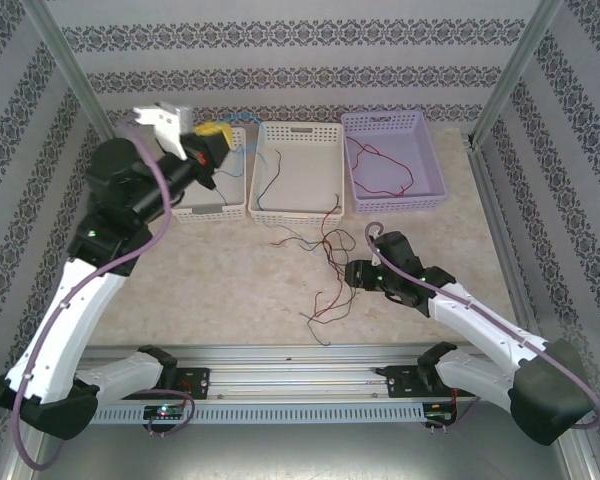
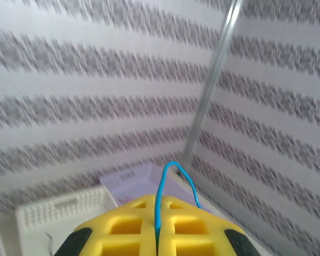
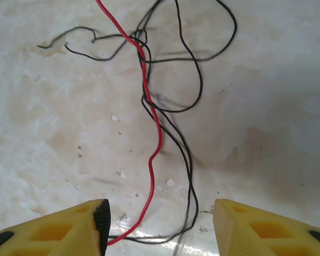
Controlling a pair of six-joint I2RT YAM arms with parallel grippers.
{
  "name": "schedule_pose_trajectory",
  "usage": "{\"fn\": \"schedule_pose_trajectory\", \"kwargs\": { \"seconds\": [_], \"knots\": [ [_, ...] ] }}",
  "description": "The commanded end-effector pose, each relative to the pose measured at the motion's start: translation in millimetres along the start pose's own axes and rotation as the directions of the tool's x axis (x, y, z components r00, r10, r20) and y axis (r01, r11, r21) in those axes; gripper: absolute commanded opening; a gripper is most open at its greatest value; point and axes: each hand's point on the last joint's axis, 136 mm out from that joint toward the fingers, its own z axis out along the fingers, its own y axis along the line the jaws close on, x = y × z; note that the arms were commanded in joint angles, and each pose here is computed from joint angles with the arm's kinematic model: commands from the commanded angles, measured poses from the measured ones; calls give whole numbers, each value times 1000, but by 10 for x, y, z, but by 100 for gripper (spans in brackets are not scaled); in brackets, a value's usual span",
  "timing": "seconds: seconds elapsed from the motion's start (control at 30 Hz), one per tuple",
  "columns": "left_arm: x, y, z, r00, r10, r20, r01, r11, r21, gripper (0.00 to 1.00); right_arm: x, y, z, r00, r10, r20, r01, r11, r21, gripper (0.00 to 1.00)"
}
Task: Untangle the cables
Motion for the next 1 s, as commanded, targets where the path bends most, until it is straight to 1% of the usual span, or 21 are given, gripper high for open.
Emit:
{"fn": "schedule_pose_trajectory", "kwargs": {
  "seconds": [0.0, 0.1, 0.23, 0.37, 0.5, 0.6, 0.73, 0.87, 0.97],
  "knots": [
    [-276, 265, -154, 990, 138, 19, -132, 972, -194, 0, -10, -75, 17, 1000, 14, 28, -15, 1000, 21, 55],
    [-513, 351, -181, 979, 198, 44, -179, 946, -270, 0, 0, -88, 27, 999, 12, 36, -13, 1000, 19, 55],
    [-614, 472, -77, 964, 265, 16, -245, 911, -333, 0, 8, -62, 42, 999, 19, 31, -19, 1000, 2, 55],
    [-562, 776, 81, 956, 293, -26, -277, 869, -410, 0, 6, 10, 4, 999, 19, 33, -18, 999, -32, 55],
    [-569, 1130, 159, 960, 279, -21, -253, 834, -491, 0, -17, 74, -95, 999, 0, 42, 2, 999, -52, 55],
    [-569, 1313, 236, 958, 285, -21, -251, 805, -538, 0, -42, 107, -184, 999, -12, 51, 15, 998, -59, 55],
    [-487, 1491, 374, 953, 302, -42, -271, 778, -566, 0, -75, 141, -287, 997, -24, 70, 29, 997, -67, 55],
    [-328, 1621, 533, 952, 298, -66, -280, 770, -573, 0, -90, 166, -335, 997, -24, 80, 30, 996, -79, 55],
    [-180, 1781, 614, 945, 313, -93, -303, 738, -603, 0, -84, 177, -327, 997, -27, 74, 33, 996, -83, 56]
  ]
}}
